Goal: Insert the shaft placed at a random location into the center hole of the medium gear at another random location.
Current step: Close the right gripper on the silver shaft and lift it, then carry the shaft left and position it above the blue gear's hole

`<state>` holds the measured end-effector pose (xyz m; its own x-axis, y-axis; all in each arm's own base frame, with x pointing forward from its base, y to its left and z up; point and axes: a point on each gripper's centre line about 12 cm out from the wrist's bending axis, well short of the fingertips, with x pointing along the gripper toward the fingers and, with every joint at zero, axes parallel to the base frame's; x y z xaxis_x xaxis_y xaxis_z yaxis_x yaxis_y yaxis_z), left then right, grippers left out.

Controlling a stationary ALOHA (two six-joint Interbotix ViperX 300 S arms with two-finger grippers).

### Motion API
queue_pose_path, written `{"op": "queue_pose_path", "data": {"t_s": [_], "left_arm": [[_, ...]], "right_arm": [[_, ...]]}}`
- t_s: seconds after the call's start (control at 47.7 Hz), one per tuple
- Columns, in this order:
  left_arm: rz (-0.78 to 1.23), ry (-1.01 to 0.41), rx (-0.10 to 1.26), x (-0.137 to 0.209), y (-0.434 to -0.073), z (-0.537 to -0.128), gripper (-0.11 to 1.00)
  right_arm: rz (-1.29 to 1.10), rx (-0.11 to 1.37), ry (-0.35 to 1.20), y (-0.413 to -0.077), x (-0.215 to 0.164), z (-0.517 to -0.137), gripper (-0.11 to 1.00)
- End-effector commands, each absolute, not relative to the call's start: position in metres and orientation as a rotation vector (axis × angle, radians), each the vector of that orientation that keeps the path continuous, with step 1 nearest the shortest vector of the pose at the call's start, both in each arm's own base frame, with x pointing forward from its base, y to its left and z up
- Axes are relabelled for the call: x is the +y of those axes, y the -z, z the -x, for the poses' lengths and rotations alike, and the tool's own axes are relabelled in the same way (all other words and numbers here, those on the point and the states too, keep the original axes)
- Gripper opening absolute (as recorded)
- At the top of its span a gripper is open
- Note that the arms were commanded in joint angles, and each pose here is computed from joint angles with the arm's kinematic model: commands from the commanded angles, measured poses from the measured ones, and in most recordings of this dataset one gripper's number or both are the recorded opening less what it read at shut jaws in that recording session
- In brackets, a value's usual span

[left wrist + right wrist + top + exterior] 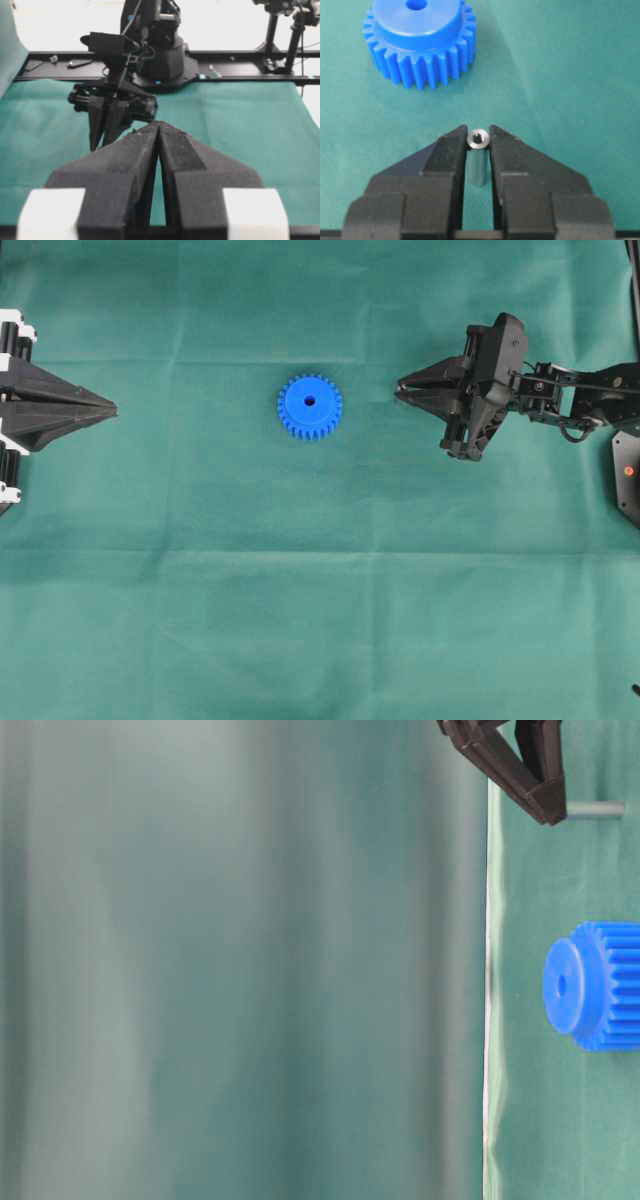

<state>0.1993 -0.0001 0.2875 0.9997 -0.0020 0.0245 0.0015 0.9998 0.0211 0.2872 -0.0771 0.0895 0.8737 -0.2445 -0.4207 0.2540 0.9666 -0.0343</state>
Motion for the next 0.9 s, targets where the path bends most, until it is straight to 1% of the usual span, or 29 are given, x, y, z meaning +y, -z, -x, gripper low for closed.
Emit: {"op": "queue_pose_path", "data": {"t_s": [0.0, 0.21, 0.399, 0.567, 0.881], "left_arm": [[-0.024, 0.002, -0.048, 0.0, -0.296, -0.201, 0.0], [-0.024, 0.002, -0.048, 0.0, -0.296, -0.201, 0.0], [-0.024, 0.002, -0.048, 0.0, -0.296, -0.201, 0.0], [-0.023, 0.002, -0.049, 0.0, -0.297, -0.202, 0.0], [-0.021, 0.002, -0.048, 0.0, -0.296, -0.201, 0.0]], "right_arm": [[-0.009, 0.415, 0.267, -0.094, -0.08, -0.291, 0.14], [-0.003, 0.4, 0.264, -0.099, -0.08, -0.291, 0.14], [0.007, 0.347, 0.266, -0.128, -0.08, -0.29, 0.14], [0.01, 0.352, 0.26, -0.15, -0.078, -0.286, 0.14], [0.008, 0.357, 0.26, -0.152, -0.077, -0.282, 0.14]]}}
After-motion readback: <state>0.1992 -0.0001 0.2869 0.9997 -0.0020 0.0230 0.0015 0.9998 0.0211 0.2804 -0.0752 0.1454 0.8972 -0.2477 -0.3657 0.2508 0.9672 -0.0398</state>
